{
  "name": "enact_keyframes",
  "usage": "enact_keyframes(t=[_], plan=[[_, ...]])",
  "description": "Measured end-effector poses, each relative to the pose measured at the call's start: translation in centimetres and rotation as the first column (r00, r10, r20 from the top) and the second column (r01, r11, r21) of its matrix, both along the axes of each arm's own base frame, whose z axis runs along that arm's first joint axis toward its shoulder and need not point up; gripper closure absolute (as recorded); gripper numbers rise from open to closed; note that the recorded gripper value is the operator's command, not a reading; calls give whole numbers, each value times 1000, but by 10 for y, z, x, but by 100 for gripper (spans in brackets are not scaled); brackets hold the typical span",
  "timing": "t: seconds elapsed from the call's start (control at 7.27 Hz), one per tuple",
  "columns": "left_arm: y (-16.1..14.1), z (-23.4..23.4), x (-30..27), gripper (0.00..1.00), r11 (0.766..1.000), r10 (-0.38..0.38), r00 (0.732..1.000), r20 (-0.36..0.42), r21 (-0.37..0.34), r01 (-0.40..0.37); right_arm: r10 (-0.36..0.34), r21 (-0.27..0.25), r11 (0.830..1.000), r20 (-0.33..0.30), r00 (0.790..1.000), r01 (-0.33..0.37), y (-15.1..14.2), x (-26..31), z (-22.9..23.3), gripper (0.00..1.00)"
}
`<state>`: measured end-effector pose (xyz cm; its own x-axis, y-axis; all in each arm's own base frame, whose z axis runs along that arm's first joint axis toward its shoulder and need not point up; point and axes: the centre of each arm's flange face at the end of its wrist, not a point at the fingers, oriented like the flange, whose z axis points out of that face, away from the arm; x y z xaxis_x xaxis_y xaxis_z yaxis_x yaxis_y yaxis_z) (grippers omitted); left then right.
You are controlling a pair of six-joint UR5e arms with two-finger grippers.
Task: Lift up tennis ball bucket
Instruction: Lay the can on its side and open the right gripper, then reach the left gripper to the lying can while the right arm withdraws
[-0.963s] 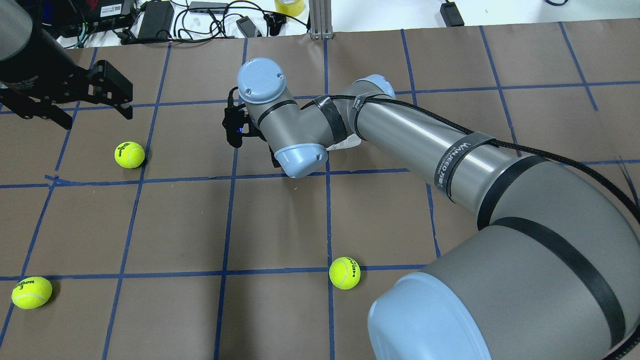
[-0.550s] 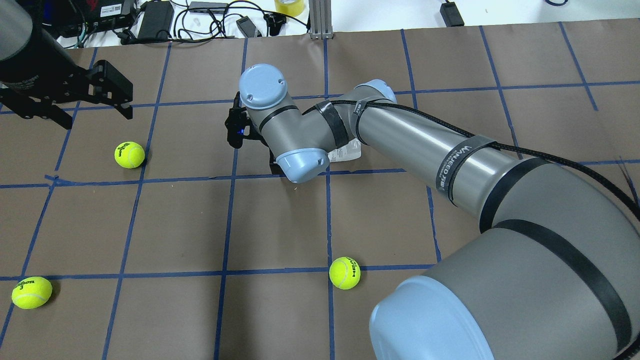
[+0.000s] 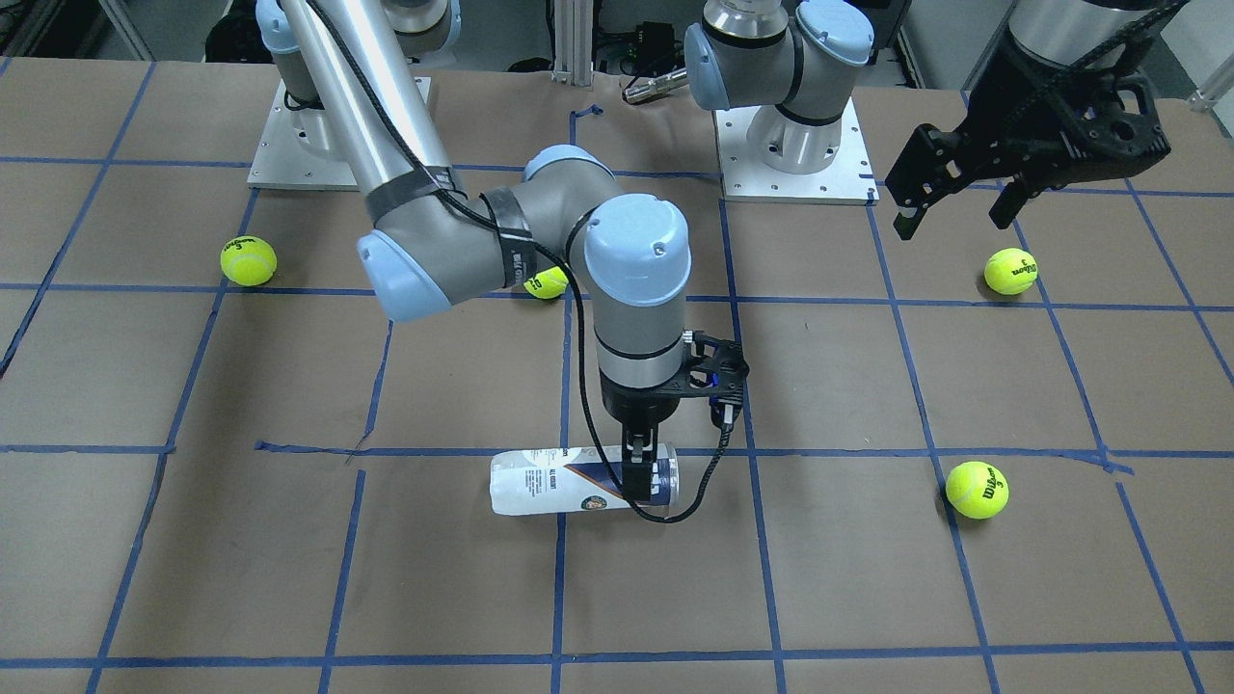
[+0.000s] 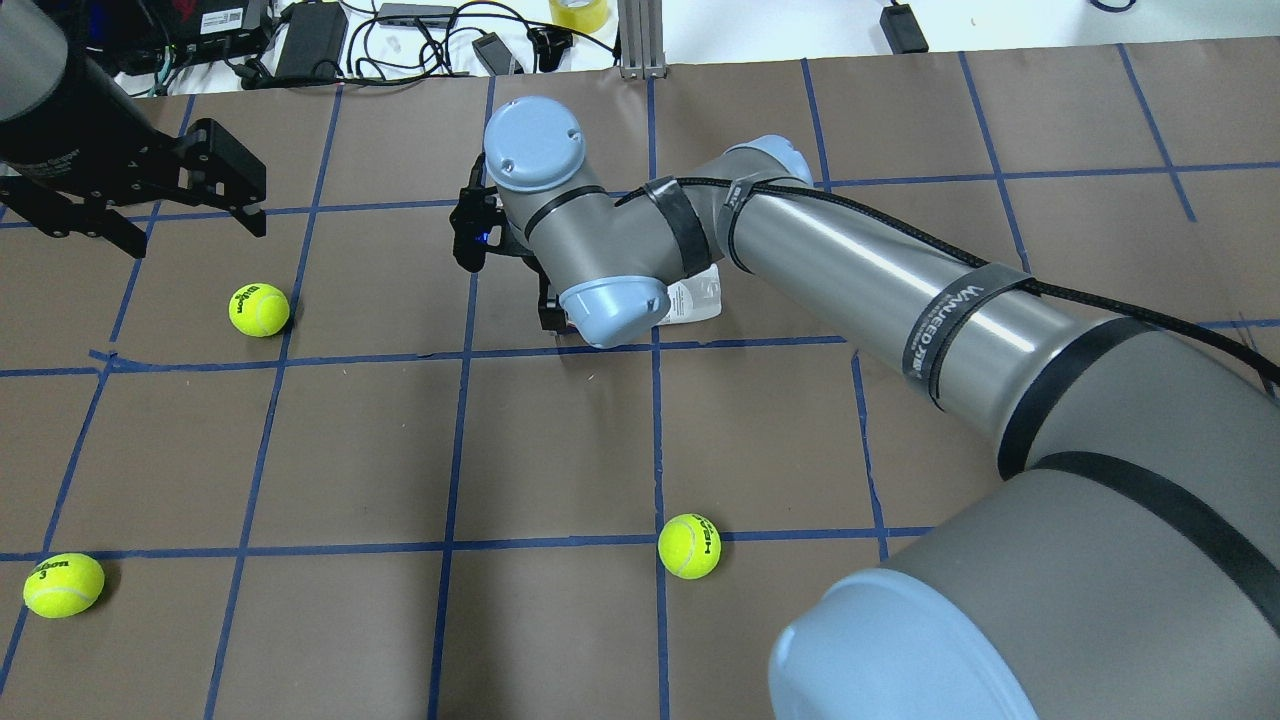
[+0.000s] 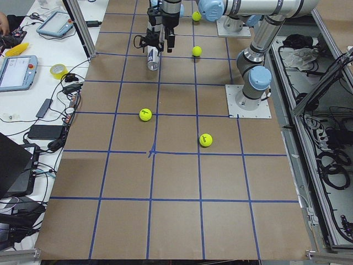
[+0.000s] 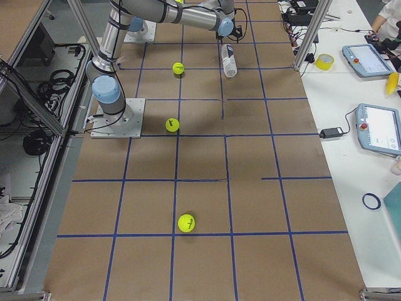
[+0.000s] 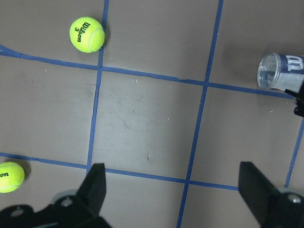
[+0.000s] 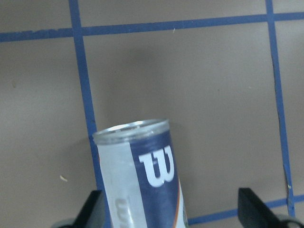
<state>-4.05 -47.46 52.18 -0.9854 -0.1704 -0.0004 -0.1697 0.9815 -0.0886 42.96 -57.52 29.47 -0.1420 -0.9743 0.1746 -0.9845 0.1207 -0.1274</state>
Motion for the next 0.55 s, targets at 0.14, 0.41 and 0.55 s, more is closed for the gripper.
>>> enact_keyframes(t=[0.14, 0.41, 0.55], plan=[[-4, -6, 5, 0, 1000, 10, 1000, -6, 2, -10, -59, 21, 998, 22, 998, 58, 0, -30, 42, 0], [-19, -20, 8, 0, 1000, 25, 998, -58, -8, -25, -168, 46, 985, 51, 984, 166, 22, -98, 140, 0], [-36, -34, 6, 0, 999, 22, 993, -113, -35, -26, -226, 69, 972, 42, 973, 223, 37, -138, 180, 0]])
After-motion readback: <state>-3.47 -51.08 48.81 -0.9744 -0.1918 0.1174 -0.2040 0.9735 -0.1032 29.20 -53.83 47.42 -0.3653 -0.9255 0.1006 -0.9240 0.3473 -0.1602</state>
